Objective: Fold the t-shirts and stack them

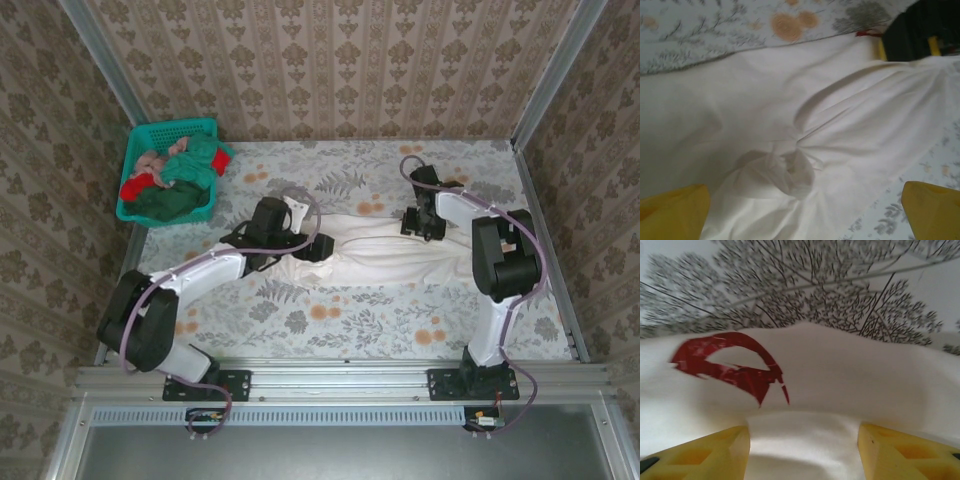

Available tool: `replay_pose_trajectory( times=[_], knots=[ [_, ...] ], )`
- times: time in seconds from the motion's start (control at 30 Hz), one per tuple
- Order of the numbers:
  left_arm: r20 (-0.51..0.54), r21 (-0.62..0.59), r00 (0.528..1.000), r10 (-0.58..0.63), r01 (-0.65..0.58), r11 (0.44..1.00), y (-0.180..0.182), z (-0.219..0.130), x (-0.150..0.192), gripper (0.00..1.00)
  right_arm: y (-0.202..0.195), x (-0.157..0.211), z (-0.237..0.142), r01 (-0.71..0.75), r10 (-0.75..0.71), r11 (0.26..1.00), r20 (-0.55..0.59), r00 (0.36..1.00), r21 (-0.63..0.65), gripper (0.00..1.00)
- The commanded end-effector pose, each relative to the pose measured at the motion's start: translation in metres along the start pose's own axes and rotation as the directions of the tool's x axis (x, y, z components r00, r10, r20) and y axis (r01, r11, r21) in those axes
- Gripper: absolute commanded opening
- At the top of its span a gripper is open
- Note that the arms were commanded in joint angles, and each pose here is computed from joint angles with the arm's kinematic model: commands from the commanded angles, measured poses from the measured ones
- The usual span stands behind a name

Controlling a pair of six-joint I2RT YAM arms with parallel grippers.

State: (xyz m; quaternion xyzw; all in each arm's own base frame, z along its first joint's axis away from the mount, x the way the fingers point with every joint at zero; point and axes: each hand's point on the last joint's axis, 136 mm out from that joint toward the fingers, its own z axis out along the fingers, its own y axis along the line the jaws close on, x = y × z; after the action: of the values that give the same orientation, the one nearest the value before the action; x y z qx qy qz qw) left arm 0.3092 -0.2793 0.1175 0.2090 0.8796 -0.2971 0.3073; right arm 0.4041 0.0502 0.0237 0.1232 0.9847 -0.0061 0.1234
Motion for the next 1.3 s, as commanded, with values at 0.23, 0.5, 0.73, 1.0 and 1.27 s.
replay_pose_trajectory(
  times=[0.23, 0.5, 0.73, 1.0, 1.27],
  knots=[
    [-0.161, -0.123, 0.962, -0.222, 0.204, 0.971, 0.072, 0.08, 0.025, 0.92, -0.005, 0.073, -0.008, -0.05, 0.052, 0.999, -0.145, 0.988, 0.021, 0.62],
    [-0.146, 0.019, 0.985, -0.086, 0.09, 0.996, 0.076, 0.127, -0.074, 0.91, 0.033, 0.155, -0.034, -0.034, 0.028, 0.998, -0.119, 0.993, -0.049, 0.65],
    [-0.03, 0.084, 0.999, 0.022, -0.019, 0.996, 0.048, 0.1, -0.148, 1.0, 0.033, 0.134, -0.095, 0.046, -0.044, 0.998, 0.058, 0.997, -0.048, 0.7],
    [0.002, -0.115, 1.0, -0.006, 0.006, 0.993, 0.06, 0.029, -0.117, 1.0, 0.035, 0.094, -0.071, 0.118, -0.117, 0.993, 0.068, 0.991, -0.008, 0.61],
    [-0.086, -0.095, 0.991, -0.105, 0.097, 0.991, 0.063, 0.099, -0.071, 0.99, 0.054, 0.142, -0.032, 0.146, -0.147, 0.988, -0.025, 0.989, -0.049, 0.54]
  ],
)
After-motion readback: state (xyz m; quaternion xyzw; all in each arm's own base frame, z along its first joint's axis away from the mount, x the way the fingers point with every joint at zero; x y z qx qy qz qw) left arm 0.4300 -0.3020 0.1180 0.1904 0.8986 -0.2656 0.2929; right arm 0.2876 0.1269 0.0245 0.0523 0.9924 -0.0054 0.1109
